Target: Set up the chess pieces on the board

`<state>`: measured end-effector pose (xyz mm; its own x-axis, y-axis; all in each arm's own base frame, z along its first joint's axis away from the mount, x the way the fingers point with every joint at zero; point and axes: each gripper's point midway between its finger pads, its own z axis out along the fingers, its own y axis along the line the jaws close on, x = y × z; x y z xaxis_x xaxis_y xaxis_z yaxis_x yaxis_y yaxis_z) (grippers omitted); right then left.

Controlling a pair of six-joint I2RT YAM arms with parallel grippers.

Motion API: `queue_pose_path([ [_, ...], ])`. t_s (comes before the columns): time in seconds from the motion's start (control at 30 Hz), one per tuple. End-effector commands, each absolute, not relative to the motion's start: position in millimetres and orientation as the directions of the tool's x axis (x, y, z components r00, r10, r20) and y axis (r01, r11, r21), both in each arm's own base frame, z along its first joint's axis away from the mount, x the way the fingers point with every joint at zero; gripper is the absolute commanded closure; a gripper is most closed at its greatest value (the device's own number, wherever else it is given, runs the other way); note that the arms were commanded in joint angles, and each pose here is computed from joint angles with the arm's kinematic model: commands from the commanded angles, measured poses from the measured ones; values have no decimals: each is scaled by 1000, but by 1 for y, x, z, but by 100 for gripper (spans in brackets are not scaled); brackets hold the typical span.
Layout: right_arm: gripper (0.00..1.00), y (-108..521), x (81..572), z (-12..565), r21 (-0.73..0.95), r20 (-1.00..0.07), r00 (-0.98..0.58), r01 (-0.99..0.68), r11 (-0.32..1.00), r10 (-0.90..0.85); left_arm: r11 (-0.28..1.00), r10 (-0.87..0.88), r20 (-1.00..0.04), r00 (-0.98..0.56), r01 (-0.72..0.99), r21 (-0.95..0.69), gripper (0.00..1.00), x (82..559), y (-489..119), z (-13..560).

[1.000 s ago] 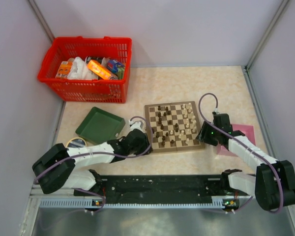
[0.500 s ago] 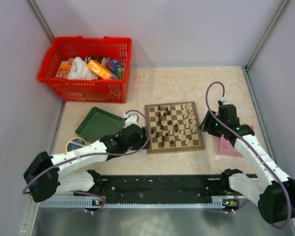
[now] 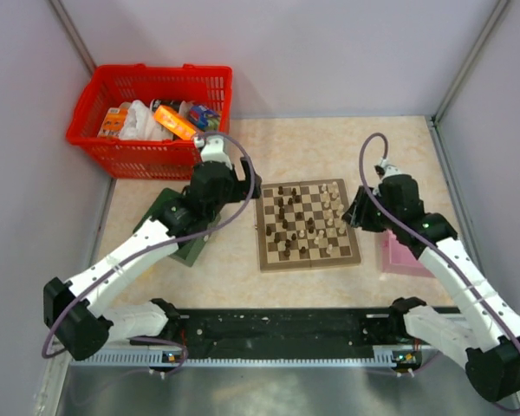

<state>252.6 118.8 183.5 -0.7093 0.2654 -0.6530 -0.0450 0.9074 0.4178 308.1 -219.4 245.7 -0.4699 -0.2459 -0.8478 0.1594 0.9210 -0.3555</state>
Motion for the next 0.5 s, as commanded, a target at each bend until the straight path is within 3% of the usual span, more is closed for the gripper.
queue_pose_path([
  [0.0, 55, 140, 237, 167, 334, -631, -760, -85, 939, 156, 908, -291, -879, -377, 182, -378, 1, 352, -212, 297],
  [0.47, 53, 163, 218, 101, 231, -544, -837, -76, 970, 64, 877, -297, -847, -441, 225, -424, 1, 361, -226, 262],
])
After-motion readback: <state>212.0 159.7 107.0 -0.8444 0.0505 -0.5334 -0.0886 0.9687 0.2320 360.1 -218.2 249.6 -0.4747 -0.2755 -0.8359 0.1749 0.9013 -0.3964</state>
